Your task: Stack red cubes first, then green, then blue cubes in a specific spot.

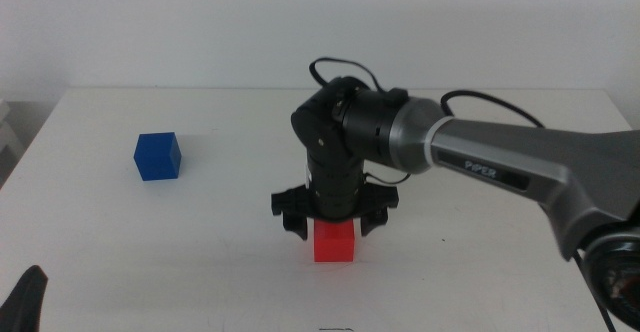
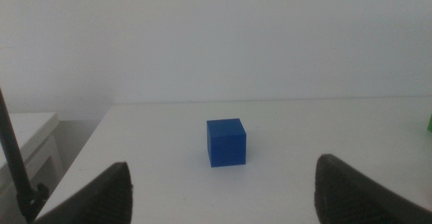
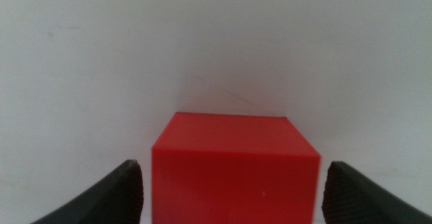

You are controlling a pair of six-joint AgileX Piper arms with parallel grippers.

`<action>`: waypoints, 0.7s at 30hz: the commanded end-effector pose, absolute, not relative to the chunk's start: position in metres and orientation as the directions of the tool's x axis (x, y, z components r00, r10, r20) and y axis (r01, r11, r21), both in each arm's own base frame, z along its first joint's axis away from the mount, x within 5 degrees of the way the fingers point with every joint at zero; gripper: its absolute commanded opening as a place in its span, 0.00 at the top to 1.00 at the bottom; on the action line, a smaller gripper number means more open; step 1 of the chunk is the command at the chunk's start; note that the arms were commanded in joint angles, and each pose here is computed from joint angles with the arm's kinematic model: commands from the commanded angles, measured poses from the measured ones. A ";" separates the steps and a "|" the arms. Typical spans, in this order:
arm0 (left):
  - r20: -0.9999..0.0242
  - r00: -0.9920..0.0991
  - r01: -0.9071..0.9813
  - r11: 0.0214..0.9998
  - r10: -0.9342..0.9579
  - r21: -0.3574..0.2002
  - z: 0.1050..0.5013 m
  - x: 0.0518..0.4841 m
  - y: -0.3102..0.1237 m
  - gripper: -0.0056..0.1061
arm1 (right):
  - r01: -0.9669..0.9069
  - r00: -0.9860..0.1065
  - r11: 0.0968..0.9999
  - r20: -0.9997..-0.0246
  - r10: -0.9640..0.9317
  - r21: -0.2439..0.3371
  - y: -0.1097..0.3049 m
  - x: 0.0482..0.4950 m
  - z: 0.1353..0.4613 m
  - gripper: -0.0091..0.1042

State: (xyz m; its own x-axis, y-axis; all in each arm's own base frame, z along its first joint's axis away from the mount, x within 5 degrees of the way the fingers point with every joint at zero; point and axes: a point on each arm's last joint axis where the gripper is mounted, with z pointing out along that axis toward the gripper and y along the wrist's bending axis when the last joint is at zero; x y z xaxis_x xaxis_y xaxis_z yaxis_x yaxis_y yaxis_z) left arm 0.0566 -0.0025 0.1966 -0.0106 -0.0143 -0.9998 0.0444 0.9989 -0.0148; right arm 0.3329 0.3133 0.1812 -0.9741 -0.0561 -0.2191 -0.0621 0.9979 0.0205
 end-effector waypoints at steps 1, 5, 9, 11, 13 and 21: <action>-0.995 0.092 0.050 0.998 -0.030 -0.026 0.206 0.055 -0.003 0.14 | -0.087 -0.931 0.992 -0.361 -0.049 0.091 0.309 0.329 0.249 0.15; -0.995 0.092 0.050 0.998 -0.030 -0.026 0.206 0.055 -0.003 0.14 | -0.118 -0.869 0.990 -0.490 -0.066 0.076 0.296 0.323 0.307 0.14; -0.995 0.092 0.050 0.998 -0.030 -0.026 0.206 0.055 -0.003 0.14 | -0.128 -0.821 0.990 -0.566 -0.072 0.059 0.274 0.332 0.343 0.13; -0.995 0.092 0.050 0.998 -0.030 -0.026 0.206 0.055 -0.003 0.14 | -0.149 -0.804 0.988 -0.586 -0.099 0.036 0.263 0.342 0.350 0.13; -0.995 0.092 0.050 0.998 -0.030 -0.026 0.206 0.055 -0.003 0.14 | -0.159 -0.788 0.987 -0.605 -0.118 0.013 0.250 0.354 0.355 0.13; -0.995 0.092 0.050 0.998 -0.030 -0.026 0.206 0.055 -0.003 0.14 | -0.164 -0.721 0.986 -0.679 -0.135 -0.022 0.204 0.404 0.348 0.14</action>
